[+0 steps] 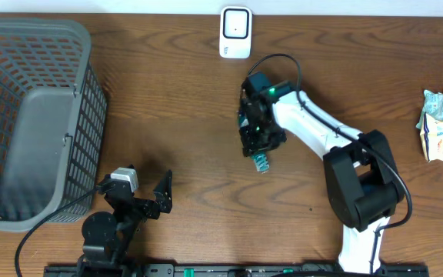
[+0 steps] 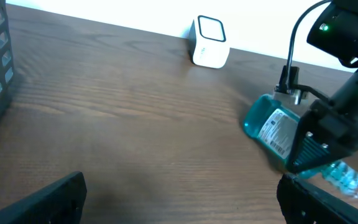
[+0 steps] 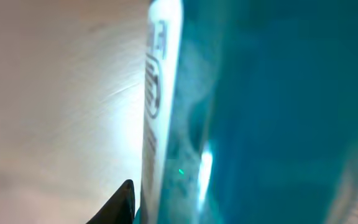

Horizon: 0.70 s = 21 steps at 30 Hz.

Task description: Scan the item barcode

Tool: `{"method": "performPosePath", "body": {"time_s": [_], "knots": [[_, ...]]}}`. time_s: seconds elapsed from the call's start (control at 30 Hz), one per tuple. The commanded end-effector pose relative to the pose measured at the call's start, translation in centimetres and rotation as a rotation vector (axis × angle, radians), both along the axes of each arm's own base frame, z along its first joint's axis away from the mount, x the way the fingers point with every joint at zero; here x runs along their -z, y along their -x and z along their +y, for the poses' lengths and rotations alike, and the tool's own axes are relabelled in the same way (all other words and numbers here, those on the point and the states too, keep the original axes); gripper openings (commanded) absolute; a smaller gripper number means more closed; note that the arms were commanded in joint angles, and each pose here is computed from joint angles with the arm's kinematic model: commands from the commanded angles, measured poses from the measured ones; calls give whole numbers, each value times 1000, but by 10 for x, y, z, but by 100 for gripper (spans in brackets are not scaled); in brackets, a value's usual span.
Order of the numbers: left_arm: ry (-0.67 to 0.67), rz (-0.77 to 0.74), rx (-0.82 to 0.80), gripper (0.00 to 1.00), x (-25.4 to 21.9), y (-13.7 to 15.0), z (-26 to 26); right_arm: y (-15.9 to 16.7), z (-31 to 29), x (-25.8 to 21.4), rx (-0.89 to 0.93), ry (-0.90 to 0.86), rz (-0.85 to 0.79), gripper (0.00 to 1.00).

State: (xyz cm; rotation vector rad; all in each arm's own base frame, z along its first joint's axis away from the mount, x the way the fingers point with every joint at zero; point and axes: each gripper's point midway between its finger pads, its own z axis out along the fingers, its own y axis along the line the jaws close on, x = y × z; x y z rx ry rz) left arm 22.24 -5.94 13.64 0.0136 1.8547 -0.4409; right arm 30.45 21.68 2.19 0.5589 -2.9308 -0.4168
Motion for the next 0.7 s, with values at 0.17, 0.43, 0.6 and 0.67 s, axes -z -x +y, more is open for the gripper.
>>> {"method": "performPosePath", "body": {"time_s": [0.17,0.43,0.6,0.67], "knots": [[2,33,9,98,11,2,-1,37,41,-20,-314,-559,135,1],[2,33,9,98,11,2,-1,39,55,-37,-370,-715,102,1],[2,33,9,98,11,2,-1,34,57,-43,-373,-722,92,1],[2,33,9,98,11,2,-1,32,60,-52,-369,-740,92,1]]}}
